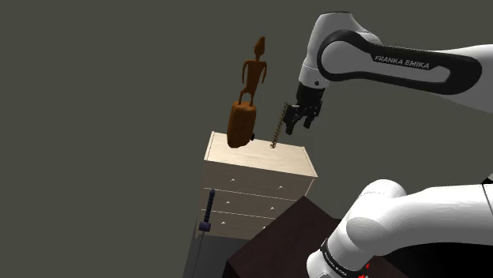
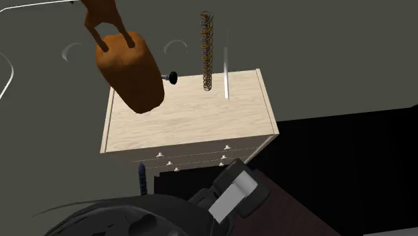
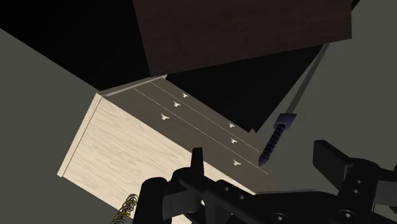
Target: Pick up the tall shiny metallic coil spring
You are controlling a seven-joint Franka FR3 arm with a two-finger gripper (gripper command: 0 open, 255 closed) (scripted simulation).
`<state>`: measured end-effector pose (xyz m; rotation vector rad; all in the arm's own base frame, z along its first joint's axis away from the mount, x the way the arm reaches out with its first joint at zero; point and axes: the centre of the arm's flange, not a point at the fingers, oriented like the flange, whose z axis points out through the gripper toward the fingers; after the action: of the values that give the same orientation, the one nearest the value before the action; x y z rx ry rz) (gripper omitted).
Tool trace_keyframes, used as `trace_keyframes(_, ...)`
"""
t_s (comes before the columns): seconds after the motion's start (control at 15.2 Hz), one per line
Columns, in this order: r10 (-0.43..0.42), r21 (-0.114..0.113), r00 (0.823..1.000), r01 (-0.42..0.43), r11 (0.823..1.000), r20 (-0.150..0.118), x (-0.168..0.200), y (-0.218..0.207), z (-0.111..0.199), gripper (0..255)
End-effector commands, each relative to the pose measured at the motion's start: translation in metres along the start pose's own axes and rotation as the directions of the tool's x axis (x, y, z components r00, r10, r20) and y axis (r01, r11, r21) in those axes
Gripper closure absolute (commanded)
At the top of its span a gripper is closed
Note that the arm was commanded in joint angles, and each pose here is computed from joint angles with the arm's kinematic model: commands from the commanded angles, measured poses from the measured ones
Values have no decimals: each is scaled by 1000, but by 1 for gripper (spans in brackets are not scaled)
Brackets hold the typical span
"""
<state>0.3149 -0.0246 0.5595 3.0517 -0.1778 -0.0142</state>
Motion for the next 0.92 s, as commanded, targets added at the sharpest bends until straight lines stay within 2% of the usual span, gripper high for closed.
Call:
trace_keyframes(0.0,0,0,1000,0,1000,0,0,0,0,0)
trace_keyframes(0.86,-20,47,999,18,999,32,123,130,20,0)
